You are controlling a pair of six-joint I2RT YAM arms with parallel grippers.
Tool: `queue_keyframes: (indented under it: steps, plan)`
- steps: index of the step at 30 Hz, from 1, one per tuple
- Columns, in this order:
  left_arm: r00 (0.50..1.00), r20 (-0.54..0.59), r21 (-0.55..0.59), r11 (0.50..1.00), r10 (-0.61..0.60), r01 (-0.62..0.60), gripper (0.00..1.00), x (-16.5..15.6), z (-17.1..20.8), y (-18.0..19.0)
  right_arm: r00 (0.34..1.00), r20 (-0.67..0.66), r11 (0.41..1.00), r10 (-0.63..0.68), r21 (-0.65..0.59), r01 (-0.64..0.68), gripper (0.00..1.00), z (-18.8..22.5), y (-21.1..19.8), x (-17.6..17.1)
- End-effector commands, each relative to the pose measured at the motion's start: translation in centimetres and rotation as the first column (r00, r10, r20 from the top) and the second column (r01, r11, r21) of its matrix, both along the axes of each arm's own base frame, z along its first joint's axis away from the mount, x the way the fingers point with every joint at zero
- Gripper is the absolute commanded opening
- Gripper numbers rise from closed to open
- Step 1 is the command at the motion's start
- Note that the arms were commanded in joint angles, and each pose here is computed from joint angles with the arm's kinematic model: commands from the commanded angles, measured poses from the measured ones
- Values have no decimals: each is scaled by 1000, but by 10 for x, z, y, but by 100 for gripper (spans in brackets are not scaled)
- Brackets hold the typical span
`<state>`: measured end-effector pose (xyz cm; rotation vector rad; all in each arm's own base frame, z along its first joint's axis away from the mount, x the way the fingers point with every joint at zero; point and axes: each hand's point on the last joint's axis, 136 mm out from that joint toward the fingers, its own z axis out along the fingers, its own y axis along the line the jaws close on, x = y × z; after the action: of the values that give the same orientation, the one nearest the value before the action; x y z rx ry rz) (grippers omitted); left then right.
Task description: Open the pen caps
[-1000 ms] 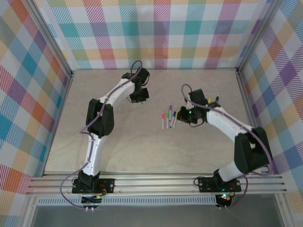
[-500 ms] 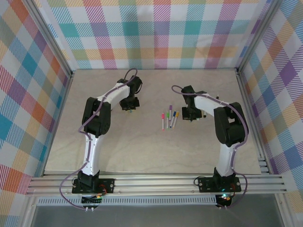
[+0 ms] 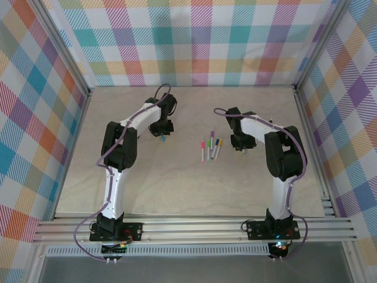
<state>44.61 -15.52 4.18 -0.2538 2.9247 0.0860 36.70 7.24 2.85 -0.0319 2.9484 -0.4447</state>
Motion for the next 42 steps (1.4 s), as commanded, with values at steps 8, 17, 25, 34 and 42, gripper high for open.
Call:
queue_keyframes:
  steps: [8,17,25,34,42]
  plan:
    - [985,169,-107,993,-27,45,23,-6,82,-26,972,236,880,3,460,-115,38,94,71,-10]
    - [966,220,-231,955,-135,186,35,-26,86,-115,970,226,635,-89,763,-119,46,109,116,-49]
    - [958,196,-175,954,-207,242,52,-31,61,-162,968,229,675,-103,731,-101,47,102,104,-58]
    - [960,139,-69,964,-244,255,49,-33,24,-172,967,235,681,-101,725,-105,46,101,103,-56]
    - [959,116,-76,960,-260,270,47,-37,10,-182,968,233,684,-97,722,-105,44,100,103,-56]
